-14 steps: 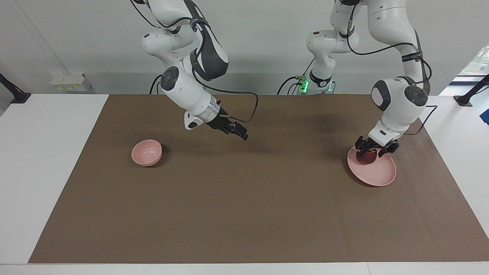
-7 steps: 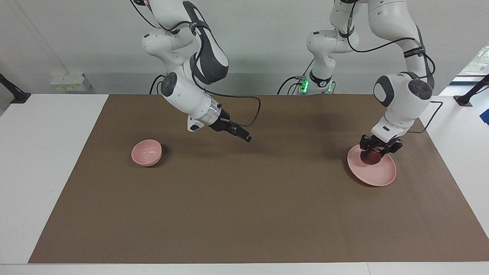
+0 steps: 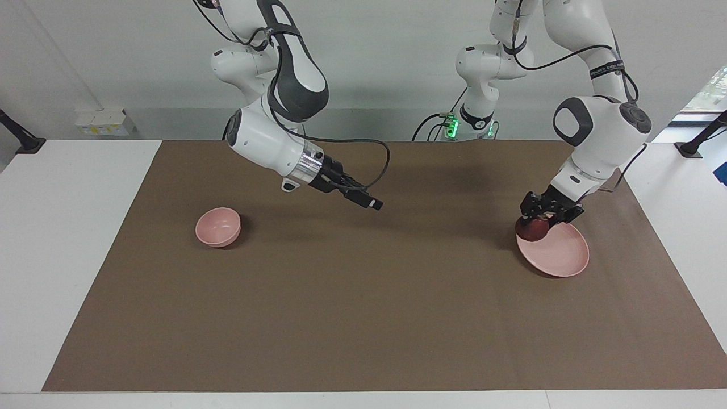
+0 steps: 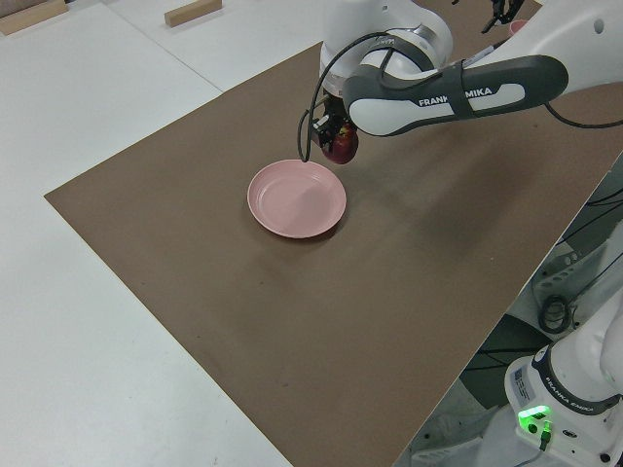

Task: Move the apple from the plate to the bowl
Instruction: 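Grasp the red apple with the left gripper and lift it off the plate, then carry the apple toward the right gripper while the right gripper approaches it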

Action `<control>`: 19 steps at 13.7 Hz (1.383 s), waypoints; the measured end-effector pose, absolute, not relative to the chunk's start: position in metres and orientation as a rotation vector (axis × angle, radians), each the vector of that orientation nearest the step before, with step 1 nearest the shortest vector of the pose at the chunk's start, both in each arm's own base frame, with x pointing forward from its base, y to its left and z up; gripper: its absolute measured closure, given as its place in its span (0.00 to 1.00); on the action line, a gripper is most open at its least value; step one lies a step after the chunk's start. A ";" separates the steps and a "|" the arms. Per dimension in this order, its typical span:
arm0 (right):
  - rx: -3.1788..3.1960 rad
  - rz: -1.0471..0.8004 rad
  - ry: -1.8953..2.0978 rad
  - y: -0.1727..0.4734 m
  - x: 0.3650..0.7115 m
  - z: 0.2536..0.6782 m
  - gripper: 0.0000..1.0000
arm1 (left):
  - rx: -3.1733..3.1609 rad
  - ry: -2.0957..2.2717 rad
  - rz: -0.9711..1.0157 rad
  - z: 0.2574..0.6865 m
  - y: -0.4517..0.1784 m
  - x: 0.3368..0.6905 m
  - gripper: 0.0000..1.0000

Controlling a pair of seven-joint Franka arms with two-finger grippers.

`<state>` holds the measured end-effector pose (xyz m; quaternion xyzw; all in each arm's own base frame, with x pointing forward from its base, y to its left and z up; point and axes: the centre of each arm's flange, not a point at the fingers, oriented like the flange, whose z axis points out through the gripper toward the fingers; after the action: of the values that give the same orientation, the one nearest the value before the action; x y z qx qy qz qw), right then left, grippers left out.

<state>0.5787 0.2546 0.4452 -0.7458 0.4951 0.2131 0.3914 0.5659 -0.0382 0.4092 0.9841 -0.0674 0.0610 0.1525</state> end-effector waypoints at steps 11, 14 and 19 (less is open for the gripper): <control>-1.440 0.730 1.620 0.304 0.566 0.415 0.00 | 2.282 -0.059 0.108 0.466 -0.163 0.563 0.33; -1.445 0.723 1.621 0.310 0.563 0.414 0.00 | 2.235 -0.106 0.095 0.481 -0.201 0.555 0.33; -1.455 0.720 1.616 0.318 0.559 0.414 0.00 | 2.222 -0.105 0.102 0.487 -0.220 0.552 0.33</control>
<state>0.5592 0.3178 0.4143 -0.5784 0.6427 0.2863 0.4128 0.5521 -0.2201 0.4872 0.8953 -0.0423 0.0410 0.4416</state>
